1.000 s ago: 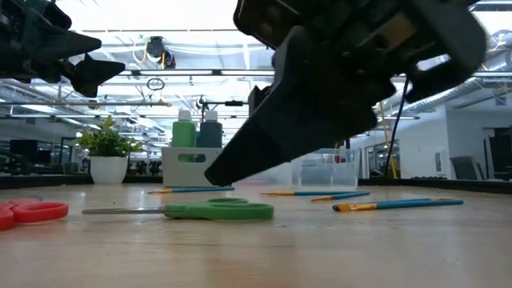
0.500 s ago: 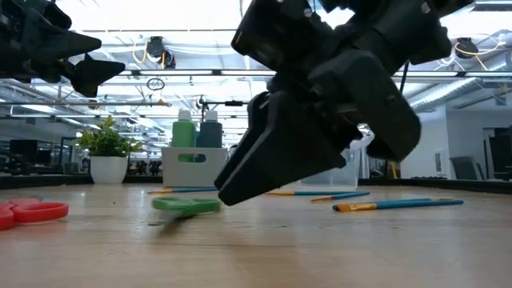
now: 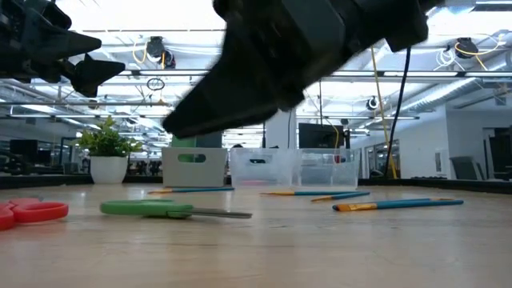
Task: Pick & Place Paint Supplies
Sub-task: Put the green scissors into the left transparent bin
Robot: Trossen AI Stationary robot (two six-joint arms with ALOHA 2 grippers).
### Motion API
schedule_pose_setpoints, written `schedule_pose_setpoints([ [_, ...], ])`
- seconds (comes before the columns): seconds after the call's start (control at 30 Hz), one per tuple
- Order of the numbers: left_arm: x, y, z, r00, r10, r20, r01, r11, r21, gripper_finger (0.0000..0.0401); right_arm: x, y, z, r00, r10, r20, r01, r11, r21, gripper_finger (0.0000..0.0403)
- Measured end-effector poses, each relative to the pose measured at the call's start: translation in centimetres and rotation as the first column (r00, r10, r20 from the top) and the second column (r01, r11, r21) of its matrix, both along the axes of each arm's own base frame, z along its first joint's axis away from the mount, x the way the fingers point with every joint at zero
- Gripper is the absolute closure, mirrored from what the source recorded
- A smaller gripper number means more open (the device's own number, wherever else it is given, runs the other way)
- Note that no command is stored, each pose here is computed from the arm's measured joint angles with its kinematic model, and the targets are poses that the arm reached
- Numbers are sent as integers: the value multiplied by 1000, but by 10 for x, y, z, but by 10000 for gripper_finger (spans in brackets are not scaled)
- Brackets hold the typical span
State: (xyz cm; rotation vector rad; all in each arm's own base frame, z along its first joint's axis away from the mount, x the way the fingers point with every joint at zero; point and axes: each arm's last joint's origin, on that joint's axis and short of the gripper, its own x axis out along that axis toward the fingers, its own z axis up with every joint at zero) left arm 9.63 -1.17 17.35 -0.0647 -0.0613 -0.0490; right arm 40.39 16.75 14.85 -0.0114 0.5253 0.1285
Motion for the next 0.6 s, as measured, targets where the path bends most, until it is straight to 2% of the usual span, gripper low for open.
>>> schedule_pose_setpoints([
  [0.23,0,0,0,1000,0,0,0,1000,0,93,18,7,-11,1000,17,-20,-17,999,-34,230],
  [0.4,0,0,0,1000,0,0,0,1000,0,93,24,0,-33,995,27,-98,-33,998,-60,231],
  [0.6,0,0,0,1000,0,-1,0,1000,0,93,23,-13,-41,981,14,-193,-29,997,-77,233],
])
